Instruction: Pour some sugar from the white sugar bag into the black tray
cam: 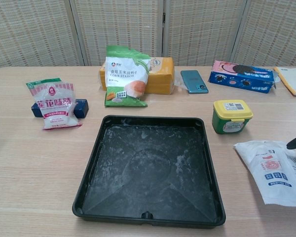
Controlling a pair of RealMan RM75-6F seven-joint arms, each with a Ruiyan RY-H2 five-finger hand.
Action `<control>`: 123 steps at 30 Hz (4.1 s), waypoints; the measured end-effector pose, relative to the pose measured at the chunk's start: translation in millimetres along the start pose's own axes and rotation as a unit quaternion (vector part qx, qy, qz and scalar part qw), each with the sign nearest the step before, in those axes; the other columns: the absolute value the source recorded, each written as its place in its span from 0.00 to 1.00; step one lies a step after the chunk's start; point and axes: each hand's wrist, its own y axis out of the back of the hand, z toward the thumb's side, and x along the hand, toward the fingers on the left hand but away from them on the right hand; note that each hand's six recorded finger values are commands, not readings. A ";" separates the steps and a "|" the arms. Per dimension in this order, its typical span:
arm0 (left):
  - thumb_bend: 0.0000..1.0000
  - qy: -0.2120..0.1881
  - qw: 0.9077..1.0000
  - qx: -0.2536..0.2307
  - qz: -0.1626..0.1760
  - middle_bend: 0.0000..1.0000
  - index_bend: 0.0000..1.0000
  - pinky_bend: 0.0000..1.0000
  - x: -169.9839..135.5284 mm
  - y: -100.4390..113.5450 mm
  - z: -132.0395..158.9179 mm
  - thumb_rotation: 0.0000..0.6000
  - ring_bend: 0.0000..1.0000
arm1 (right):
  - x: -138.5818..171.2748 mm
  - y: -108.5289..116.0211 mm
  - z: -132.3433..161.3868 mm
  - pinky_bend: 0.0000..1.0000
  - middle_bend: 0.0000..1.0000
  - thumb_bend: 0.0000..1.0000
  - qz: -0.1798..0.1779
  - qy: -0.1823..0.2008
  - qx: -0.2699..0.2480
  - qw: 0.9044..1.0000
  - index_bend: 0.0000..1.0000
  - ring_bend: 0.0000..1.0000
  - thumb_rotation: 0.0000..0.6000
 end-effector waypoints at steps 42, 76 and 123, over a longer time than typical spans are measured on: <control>0.17 0.050 0.997 0.065 -0.006 0.00 0.00 0.00 16.6 -29.0 -0.2 1.00 0.01 | 0.4 22.3 -5.2 0.92 0.00 0.28 -0.142 0.027 0.430 0.891 0.00 0.77 1.00; 0.17 0.039 0.998 0.051 0.025 0.00 0.00 0.00 10.6 -9.8 -1.0 1.00 0.01 | -59.9 -27.4 4.0 0.92 0.00 0.28 -0.234 0.056 0.409 0.880 0.00 0.77 1.00; 0.17 0.042 0.998 0.041 0.019 0.00 0.00 0.00 11.3 -9.5 -4.2 1.00 0.03 | -72.2 1.3 19.3 0.92 0.00 0.27 -0.150 -0.018 0.339 0.929 0.00 0.76 1.00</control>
